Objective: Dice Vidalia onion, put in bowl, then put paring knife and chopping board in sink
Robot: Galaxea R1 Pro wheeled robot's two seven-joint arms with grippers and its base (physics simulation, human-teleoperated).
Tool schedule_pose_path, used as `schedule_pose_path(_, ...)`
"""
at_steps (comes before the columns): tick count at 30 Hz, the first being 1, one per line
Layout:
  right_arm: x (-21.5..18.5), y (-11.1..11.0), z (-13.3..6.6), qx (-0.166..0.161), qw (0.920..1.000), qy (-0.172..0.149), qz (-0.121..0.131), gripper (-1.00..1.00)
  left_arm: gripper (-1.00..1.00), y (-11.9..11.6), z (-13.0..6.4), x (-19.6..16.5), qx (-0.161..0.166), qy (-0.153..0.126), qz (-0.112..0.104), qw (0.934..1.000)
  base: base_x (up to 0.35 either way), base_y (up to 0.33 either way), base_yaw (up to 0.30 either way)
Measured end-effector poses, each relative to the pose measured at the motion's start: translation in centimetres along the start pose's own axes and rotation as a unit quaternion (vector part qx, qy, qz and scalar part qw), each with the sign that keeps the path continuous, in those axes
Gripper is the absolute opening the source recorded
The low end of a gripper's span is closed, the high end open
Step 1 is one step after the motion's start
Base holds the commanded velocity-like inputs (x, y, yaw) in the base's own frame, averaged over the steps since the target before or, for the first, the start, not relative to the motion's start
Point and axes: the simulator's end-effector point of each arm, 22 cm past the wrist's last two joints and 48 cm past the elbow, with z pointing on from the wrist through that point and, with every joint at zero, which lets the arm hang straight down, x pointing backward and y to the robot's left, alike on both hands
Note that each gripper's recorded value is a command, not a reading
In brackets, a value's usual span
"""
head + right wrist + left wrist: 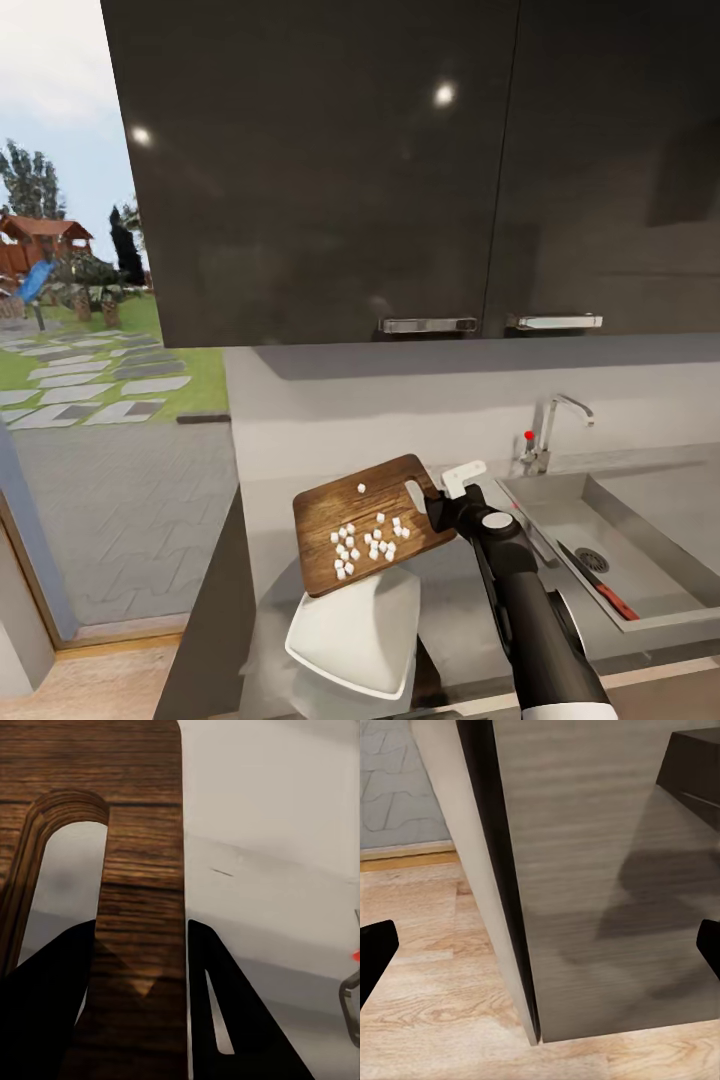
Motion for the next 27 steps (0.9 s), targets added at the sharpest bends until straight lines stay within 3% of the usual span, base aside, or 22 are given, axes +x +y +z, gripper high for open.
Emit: schedule_pose_path(27,0.28,0.57,0.75,-0.007,0.9998,-0.014,-0.012,-1.0,1.0,0.01,-0.02,0.07,0.0,0.001,0.0,1.0,0.0,0.0,0.0)
